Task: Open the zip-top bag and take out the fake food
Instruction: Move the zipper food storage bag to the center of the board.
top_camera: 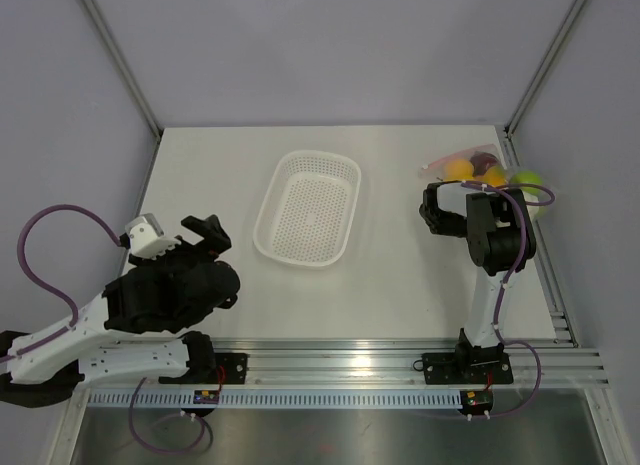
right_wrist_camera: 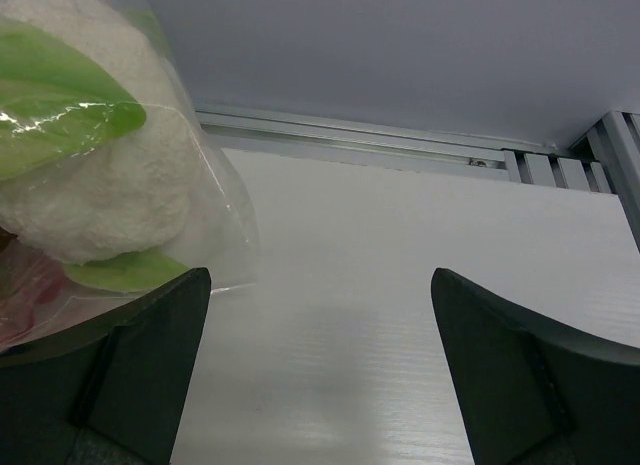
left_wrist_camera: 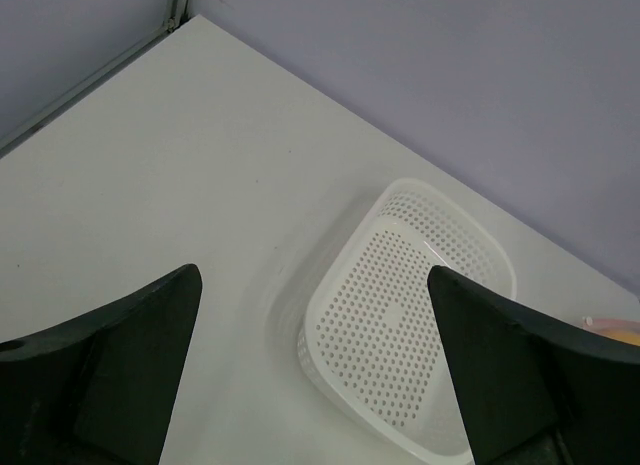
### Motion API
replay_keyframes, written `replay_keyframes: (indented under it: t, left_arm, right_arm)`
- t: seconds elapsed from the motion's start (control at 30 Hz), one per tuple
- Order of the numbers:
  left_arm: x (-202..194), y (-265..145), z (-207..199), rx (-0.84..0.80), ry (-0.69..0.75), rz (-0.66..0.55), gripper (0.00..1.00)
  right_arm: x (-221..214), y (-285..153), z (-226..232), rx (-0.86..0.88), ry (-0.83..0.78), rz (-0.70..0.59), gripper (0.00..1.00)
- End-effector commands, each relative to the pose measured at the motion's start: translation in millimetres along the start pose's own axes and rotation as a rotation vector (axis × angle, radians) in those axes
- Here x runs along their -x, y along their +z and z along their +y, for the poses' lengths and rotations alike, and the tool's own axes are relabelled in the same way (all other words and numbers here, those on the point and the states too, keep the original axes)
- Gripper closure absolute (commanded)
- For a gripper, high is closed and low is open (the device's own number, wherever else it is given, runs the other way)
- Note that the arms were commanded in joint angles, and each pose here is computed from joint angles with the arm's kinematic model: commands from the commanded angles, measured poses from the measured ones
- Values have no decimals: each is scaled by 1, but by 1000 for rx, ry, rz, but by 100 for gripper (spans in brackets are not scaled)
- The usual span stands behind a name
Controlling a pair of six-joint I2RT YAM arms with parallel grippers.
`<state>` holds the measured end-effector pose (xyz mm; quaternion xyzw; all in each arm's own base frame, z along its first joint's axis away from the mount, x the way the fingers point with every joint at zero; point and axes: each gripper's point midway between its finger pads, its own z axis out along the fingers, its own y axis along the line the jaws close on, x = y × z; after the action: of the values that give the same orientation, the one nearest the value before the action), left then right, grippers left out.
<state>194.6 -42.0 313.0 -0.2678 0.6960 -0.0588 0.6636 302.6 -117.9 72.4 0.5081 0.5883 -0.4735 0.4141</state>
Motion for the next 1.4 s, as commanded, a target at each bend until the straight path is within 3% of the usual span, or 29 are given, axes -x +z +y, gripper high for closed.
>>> replay_keyframes:
  t: [0.0, 0.53, 0.63, 0.77, 0.8, 0.87, 0.93, 1.03, 1.37]
  left_arm:
    - [30, 3, 10, 6, 23, -159, 1]
    - [18, 2, -2, -13, 15, -131, 1]
    - [17, 2, -1, -14, 8, -130, 1]
    - [16, 2, -3, -14, 13, -130, 1]
    - [15, 2, -5, -13, 21, -128, 1]
    - [13, 2, -8, -12, 36, -127, 1]
    - [13, 2, -9, -11, 45, -130, 1]
    - [12, 3, -10, -11, 56, -131, 1]
    - [12, 2, -8, -12, 50, -128, 1]
  right_arm:
    - [30, -1, -9, -8, 221, -78, 1]
    - [42, -6, -10, 37, 219, -100, 1]
    - [79, -19, -4, 76, 163, -98, 0]
    - [108, -32, -11, 94, 280, -23, 0]
    - [109, -36, -12, 108, 209, -6, 1]
    - [106, -41, 6, 146, 227, 40, 1]
    - [94, -44, 8, 184, 124, 88, 1]
    - [88, -56, 38, 317, 201, 154, 0]
    - [71, -92, 87, 553, 185, 339, 0]
